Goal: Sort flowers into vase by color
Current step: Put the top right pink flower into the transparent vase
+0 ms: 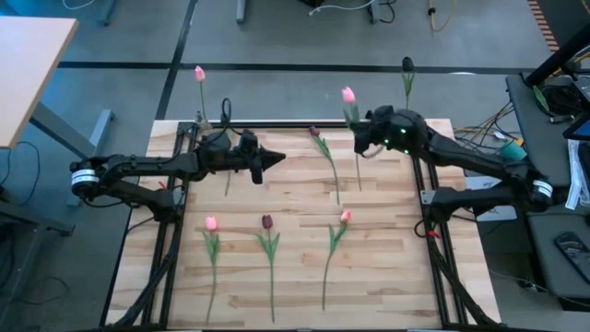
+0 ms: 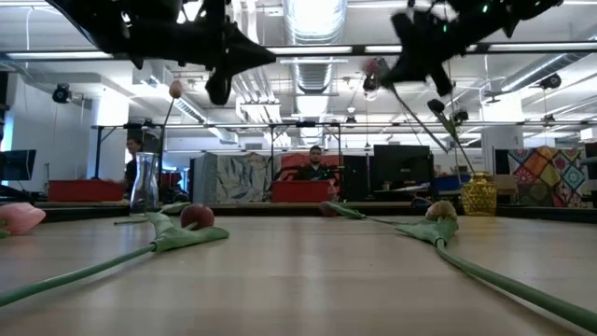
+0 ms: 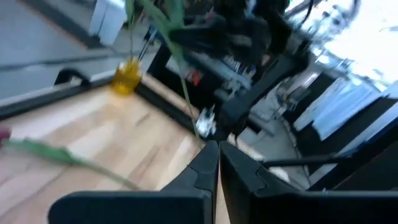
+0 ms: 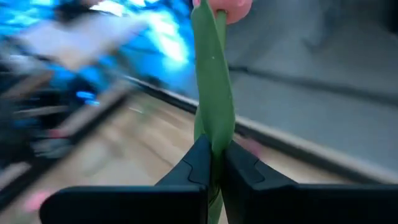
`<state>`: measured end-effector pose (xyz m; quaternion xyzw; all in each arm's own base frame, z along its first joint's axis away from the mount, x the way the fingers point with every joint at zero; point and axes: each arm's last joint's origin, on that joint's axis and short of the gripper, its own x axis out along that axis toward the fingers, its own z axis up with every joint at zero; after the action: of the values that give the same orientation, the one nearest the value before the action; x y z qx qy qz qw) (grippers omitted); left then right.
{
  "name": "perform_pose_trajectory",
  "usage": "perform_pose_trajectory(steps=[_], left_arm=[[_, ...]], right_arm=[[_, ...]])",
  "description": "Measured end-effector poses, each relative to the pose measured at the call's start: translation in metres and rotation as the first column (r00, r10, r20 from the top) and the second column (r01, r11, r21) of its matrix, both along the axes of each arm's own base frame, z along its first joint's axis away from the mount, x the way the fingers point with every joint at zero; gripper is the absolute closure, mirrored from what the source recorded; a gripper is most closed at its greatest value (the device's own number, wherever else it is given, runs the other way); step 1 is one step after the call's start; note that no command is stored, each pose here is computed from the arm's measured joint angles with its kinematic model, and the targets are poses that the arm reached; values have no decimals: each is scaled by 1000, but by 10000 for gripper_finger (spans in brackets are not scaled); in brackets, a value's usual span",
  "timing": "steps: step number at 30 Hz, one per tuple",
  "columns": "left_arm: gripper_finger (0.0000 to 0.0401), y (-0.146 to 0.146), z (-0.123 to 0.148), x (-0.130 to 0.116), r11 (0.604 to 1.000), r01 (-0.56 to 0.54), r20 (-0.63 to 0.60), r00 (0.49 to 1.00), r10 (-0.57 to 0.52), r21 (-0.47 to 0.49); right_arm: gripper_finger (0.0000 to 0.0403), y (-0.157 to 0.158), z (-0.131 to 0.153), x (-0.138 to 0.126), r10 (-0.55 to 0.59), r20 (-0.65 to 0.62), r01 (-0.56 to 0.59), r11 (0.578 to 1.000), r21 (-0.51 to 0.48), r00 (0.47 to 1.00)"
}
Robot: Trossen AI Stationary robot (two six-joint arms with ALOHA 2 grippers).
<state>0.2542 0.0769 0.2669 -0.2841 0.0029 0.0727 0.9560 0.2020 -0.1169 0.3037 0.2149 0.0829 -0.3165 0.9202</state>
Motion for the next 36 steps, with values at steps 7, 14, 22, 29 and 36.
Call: perform_pose_trajectory(steps=[7,14,22,29,36], left_arm=[[401,3,25,15,998,26,121,992,-31,50],[378,15,58,59,991,103,181,977,-116,83],[319,28,90,112,962,247,205,942,-267,118],[305,36,98,142,939,324,146,930,-339,117],[310,40,102,149,935,329,154,925,-348,134]], right_arm=[[390,23,24,8,172,136,-148,974,-170,976],[390,35,40,20,285,261,-195,926,-323,922],[390,45,54,20,336,365,-176,897,-406,868],[390,49,56,21,350,377,-182,892,-414,858],[390,49,58,20,353,384,-180,890,-418,853]])
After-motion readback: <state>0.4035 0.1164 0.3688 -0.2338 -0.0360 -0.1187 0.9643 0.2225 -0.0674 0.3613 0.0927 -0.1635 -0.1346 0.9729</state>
